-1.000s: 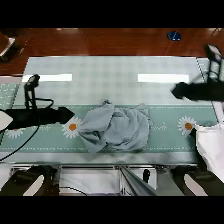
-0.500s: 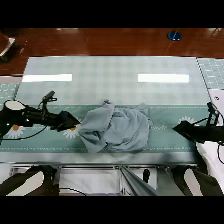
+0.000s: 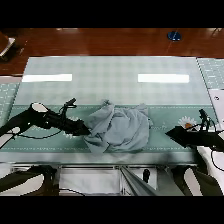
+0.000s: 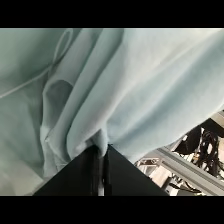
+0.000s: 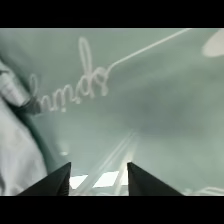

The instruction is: Fold the shirts.

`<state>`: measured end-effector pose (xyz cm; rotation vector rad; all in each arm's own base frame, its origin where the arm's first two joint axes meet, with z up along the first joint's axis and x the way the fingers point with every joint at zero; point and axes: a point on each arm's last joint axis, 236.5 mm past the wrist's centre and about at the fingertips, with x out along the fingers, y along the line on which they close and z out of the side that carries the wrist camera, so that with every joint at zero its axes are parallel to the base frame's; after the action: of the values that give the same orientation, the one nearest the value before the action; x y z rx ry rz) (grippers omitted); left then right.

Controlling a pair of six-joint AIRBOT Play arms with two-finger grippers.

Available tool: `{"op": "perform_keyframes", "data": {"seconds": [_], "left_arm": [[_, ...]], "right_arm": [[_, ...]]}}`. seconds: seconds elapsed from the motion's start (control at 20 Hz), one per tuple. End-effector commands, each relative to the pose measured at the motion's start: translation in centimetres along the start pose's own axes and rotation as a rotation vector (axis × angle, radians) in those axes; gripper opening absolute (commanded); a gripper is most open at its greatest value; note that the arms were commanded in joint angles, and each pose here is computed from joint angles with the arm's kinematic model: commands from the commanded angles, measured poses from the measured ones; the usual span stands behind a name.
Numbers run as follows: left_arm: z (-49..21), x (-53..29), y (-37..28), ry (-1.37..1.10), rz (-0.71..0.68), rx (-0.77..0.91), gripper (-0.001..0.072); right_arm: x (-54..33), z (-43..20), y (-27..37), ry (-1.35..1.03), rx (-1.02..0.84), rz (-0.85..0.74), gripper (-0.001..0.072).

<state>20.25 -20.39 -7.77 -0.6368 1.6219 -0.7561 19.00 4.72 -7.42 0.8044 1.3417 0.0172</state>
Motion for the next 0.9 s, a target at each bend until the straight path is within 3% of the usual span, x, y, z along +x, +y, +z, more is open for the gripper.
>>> {"op": "perform_keyframes", "data": {"seconds": [0.0,0.4,0.45,0.5,0.6,0.75,0.85], "left_arm": [[0.4,0.2,-0.1,-0.007,0.006,0.017,0.0024],[0.6,0.2,-0.1,-0.012,0.007,0.018,0.0025],[0.7,0.2,-0.1,-0.016,0.009,0.02,0.0025],[1.0,0.1,-0.3,-0.023,0.004,0.021,0.0024],[1.9,-0.4,-1.0,-0.044,-0.004,0.041,0.0025],[5.1,-3.9,-4.6,-0.112,-0.041,0.136,0.0024],[8.5,-9.6,-8.5,-0.253,-0.047,0.226,0.0024]], "right_arm": [[1.2,-1.7,2.1,0.061,-0.037,0.07,0.0407],[8.3,-5.7,6.5,0.253,-0.114,0.096,0.0406],[8.9,-5.7,7.4,0.263,-0.127,0.108,0.0377],[9.3,-5.8,8.5,0.275,-0.152,0.123,0.0297],[9.4,-5.5,11.7,0.294,-0.269,0.185,0.0021],[5.2,-1.5,18.1,0.218,-0.482,0.25,0.0018],[-0.8,4.3,22.4,0.027,-0.608,0.204,0.0018]]}}
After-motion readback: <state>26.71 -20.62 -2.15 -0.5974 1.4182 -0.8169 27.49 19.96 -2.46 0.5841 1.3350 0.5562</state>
